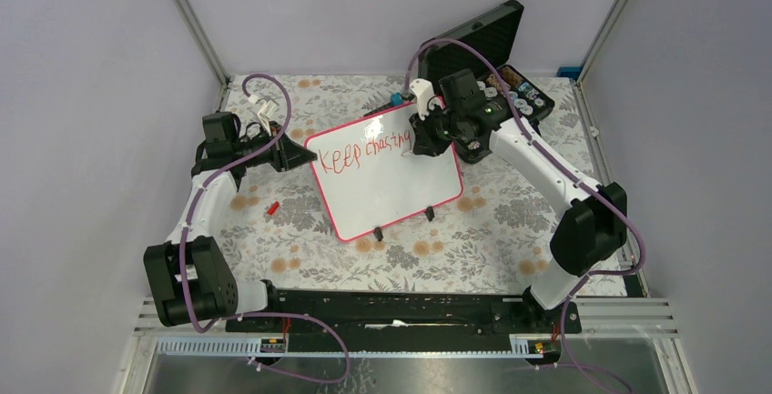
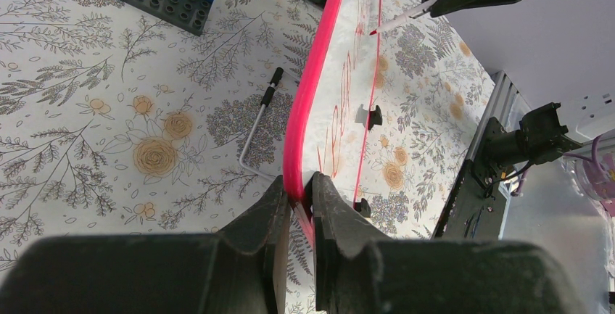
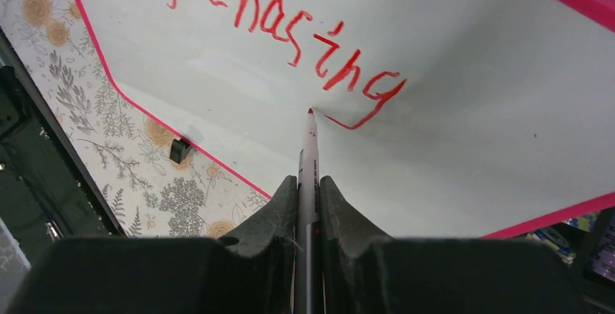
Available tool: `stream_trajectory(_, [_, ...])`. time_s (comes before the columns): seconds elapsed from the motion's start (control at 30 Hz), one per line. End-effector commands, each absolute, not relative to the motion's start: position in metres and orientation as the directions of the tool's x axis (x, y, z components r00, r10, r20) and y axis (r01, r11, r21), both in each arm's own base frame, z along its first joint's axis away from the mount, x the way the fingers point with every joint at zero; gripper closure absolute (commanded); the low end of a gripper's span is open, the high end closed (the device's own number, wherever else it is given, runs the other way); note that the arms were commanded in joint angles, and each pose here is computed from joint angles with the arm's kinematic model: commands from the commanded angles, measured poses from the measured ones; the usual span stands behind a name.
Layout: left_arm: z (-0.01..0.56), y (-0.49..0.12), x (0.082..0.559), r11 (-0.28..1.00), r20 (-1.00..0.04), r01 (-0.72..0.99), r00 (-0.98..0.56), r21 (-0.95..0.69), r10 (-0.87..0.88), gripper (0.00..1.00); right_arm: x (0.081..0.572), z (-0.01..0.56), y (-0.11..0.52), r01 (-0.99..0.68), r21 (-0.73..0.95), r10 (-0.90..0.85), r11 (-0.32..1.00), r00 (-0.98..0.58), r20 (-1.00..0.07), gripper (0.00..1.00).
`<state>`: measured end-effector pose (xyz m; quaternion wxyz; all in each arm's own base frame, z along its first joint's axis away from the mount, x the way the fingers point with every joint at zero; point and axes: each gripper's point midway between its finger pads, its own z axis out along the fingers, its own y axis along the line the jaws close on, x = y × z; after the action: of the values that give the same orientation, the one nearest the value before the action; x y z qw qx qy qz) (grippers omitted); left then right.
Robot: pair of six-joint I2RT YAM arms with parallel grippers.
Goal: Write a sentence on the whiteboard
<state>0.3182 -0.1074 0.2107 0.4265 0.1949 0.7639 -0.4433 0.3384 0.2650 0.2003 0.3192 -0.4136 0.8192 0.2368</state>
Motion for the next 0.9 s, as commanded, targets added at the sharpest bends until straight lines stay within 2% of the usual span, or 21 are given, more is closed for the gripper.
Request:
stream_trajectory(0.0, [0.218, -0.110, 0.326, 0.525, -0.879, 0.741, -0.475, -0.419, -0.031, 1.00, 0.336, 0.238, 0.288, -0.860, 0.119, -0.477, 0.497, -0.386, -0.790, 1.00])
stream_trajectory(0.07, [0.219, -0.109, 0.326, 0.529, -0.878, 0.737, -0.477, -0.420, -0.033, 0.96, 0.332, 0.247, 0.291, -0.865, 0.138, -0.462, 0.482, -0.385, -0.799, 1.00])
stream_trajectory(0.2, [0.223, -0.111, 0.323, 0.512, -0.877, 0.745, -0.479, -0.427, -0.034, 0.73, 0.315, 0.260, 0.295, -0.879, 0.169, -0.445, 0.445, -0.381, -0.811, 1.00])
stream_trajectory(0.27, [0.225, -0.112, 0.320, 0.501, -0.876, 0.751, -0.481, -0.430, -0.032, 0.67, 0.305, 0.262, 0.296, -0.887, 0.177, -0.444, 0.426, -0.375, -0.813, 1.00])
stream_trajectory(0.53, [0.219, -0.108, 0.308, 0.491, -0.864, 0.746, -0.502, -0.450, -0.030, 0.56, 0.278, 0.245, 0.301, -0.903, 0.210, -0.470, 0.373, -0.380, -0.797, 1.00])
stream_trajectory(0.87, [0.195, -0.097, 0.294, 0.494, -0.836, 0.716, -0.547, -0.493, -0.041, 0.53, 0.256, 0.228, 0.314, -0.916, 0.238, -0.479, 0.321, -0.375, -0.794, 1.00])
